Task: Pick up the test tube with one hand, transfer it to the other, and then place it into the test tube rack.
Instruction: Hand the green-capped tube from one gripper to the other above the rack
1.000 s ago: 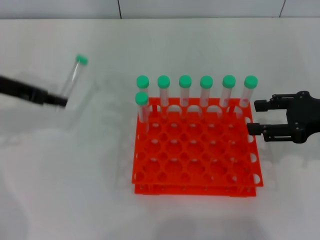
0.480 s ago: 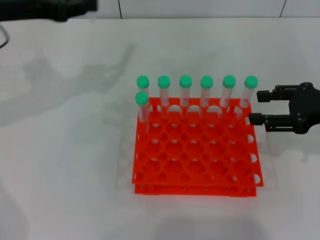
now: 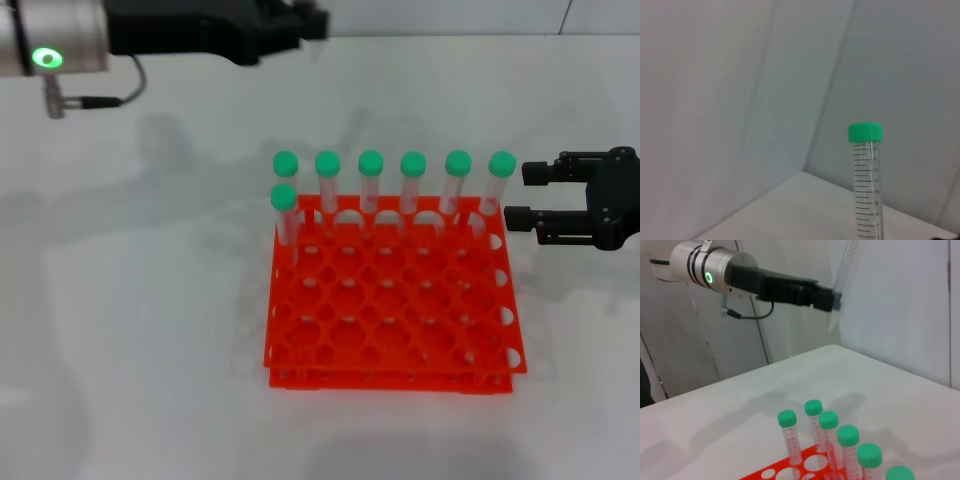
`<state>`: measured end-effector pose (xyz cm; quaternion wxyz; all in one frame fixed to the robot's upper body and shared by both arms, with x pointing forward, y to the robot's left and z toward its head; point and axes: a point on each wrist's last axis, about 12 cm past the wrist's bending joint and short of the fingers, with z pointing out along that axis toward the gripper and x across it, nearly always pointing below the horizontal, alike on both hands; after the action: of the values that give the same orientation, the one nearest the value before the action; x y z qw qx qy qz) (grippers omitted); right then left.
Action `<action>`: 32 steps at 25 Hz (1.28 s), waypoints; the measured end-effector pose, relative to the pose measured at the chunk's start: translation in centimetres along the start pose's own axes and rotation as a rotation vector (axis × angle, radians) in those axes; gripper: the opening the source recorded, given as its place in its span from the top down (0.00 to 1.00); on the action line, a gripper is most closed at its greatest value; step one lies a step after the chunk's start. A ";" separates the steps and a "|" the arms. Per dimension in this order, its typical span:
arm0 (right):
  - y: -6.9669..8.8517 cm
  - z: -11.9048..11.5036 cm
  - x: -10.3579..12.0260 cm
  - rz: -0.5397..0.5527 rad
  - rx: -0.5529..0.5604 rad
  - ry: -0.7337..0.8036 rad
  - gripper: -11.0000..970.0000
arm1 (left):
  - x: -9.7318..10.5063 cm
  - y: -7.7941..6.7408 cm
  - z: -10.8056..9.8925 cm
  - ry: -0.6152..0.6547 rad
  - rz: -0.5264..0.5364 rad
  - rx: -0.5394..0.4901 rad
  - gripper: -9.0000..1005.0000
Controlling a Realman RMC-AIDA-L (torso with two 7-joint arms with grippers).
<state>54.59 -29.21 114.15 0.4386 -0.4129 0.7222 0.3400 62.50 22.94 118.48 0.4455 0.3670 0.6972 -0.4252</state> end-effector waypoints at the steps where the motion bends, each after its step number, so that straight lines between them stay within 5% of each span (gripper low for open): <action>1: 0.0 0.0 0.0 -0.001 0.000 0.000 0.32 | 0.1 -0.2 0.5 0.007 0.006 0.015 0.80; 12: -0.3 -0.2 -0.2 -0.007 0.017 -0.006 0.32 | 1.6 -2.4 3.8 0.136 0.046 0.150 0.80; 32: -0.5 -0.6 -0.4 -0.013 0.039 -0.025 0.32 | 4.1 -2.9 3.0 0.186 0.023 0.189 0.80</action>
<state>54.94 -29.83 114.69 0.4578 -0.4047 0.7204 0.3282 59.46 19.67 114.67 0.3474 0.4529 0.6880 -0.4481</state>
